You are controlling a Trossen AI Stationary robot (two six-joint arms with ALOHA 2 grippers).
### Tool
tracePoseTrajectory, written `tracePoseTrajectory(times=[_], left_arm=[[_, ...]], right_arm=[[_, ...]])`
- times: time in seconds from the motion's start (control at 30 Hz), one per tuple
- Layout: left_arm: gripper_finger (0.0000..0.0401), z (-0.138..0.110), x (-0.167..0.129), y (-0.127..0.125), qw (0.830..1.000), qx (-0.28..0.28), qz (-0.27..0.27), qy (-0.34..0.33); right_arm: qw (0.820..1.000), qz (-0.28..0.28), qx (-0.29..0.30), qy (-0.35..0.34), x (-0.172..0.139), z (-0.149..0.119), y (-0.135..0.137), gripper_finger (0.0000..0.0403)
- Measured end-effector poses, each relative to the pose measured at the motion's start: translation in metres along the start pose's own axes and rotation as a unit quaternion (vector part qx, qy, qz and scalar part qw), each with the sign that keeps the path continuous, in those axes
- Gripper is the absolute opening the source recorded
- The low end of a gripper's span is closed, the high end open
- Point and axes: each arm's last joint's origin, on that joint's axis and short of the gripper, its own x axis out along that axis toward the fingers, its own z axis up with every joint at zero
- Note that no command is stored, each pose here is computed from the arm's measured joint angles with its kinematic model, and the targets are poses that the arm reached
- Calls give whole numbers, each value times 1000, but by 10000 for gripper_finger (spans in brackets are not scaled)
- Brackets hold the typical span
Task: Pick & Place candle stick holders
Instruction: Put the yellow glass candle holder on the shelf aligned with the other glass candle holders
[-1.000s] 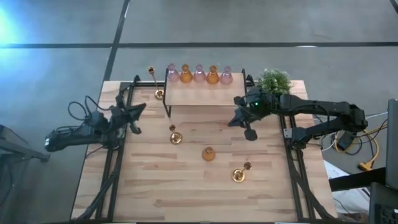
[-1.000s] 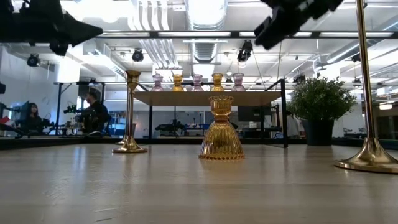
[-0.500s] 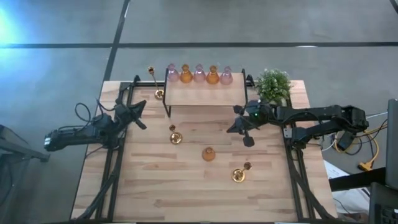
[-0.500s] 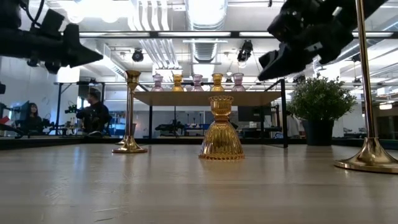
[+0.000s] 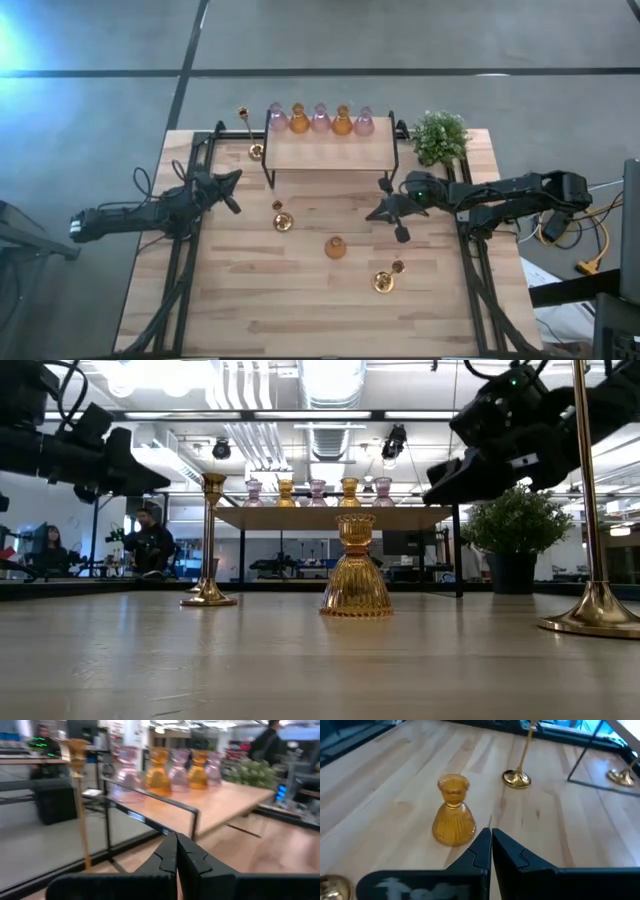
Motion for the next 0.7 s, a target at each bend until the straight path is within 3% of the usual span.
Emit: tracePoseTrajectory(times=[0.27, 0.7], left_arm=[[1, -8, 3, -8, 995, -3, -92, 48], [13, -15, 7, -12, 986, -91, -107, 92]], right_arm=[[999, 30, 26, -8, 8, -16, 5, 8], [987, 161, 15, 2, 32, -26, 12, 8]])
